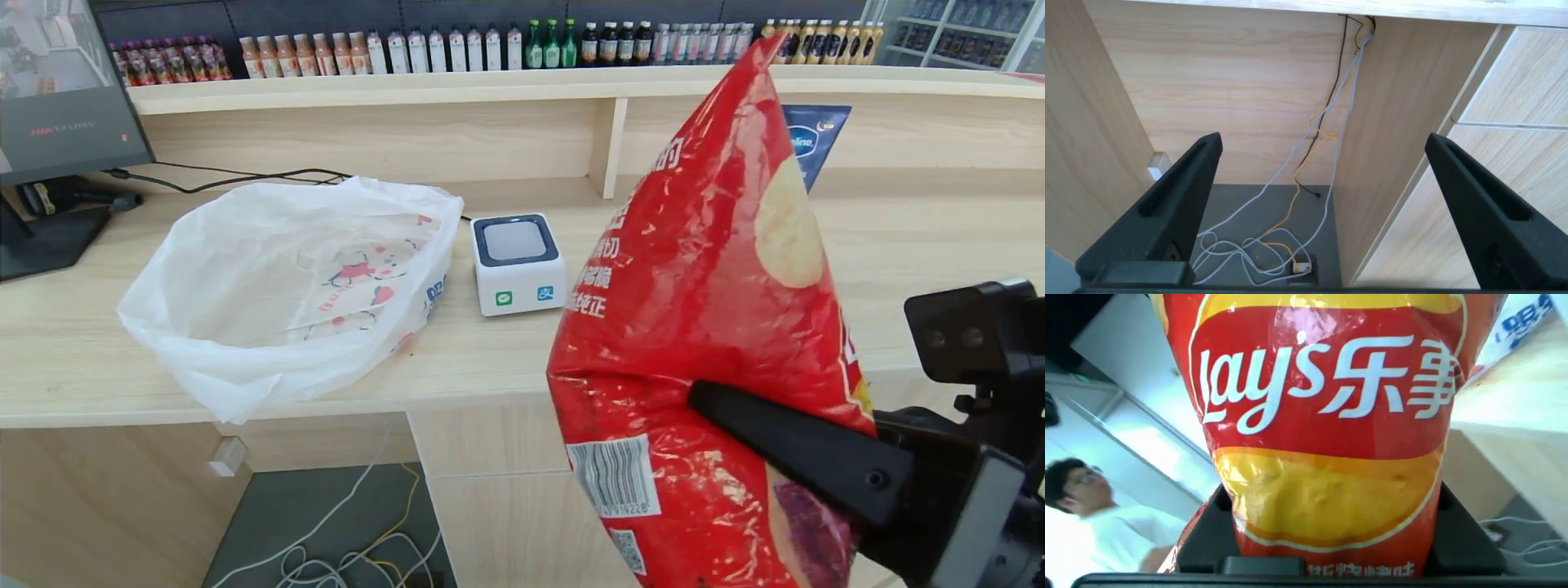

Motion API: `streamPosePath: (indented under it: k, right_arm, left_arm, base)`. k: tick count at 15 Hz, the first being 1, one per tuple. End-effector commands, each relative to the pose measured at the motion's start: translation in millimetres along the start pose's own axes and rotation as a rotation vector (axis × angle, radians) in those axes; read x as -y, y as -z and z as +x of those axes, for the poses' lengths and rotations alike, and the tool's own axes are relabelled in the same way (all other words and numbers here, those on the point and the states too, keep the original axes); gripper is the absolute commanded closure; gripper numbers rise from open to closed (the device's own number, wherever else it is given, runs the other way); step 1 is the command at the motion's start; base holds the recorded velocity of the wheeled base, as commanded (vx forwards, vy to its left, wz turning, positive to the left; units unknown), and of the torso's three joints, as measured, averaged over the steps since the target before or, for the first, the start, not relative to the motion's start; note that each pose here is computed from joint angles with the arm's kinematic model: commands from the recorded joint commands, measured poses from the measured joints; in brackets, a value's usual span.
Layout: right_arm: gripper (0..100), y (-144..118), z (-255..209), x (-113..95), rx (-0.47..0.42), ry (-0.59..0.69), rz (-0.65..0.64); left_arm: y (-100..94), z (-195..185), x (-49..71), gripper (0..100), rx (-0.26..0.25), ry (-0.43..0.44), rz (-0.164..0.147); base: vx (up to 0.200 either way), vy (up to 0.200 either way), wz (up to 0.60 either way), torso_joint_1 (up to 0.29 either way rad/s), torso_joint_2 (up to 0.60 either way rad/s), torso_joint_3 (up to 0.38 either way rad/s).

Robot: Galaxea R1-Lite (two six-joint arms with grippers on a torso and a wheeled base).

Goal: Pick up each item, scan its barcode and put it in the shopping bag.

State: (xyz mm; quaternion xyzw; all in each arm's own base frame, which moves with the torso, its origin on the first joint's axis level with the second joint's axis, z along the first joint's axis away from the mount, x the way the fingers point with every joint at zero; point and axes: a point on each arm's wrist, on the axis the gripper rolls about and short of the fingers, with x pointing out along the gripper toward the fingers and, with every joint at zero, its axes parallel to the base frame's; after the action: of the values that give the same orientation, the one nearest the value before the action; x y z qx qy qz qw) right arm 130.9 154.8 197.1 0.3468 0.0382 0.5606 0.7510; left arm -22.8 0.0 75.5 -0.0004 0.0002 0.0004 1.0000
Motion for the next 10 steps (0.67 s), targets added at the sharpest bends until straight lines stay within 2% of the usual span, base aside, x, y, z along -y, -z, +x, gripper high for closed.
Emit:
streamPosePath:
  k: [1,3,7,10]
  right_arm:
    - [100,4.5,1.3,5.5,-0.025,0.032,-0.090]
    - [100,3.3,0.4,5.7,-0.045,0.128,-0.234]
    - [100,-17.1,14.8,-0.8,-0.012,0.353,-0.456]
    - [100,-22.6,16.4,1.9,-0.004,0.575,-0.688]
  left_arm:
    - [0.0,0.0,0.0,0,0.000,-0.001,-0.001]
    - [0.0,0.0,0.0,0,0.000,-0.001,-0.001]
    - [0.0,0.0,0.0,0,0.000,-0.001,-0.001]
    - [0.0,0.0,0.0,0,0.000,0.001,-0.001]
  base:
    - [0.000,0.000,0.00,0.000,0.00,0.000]
    - [0.000,0.000,0.00,0.000,0.00,0.000]
    - [0.000,0.000,0.00,0.000,0.00,0.000]
    - [0.000,0.000,0.00,0.000,0.00,0.000]
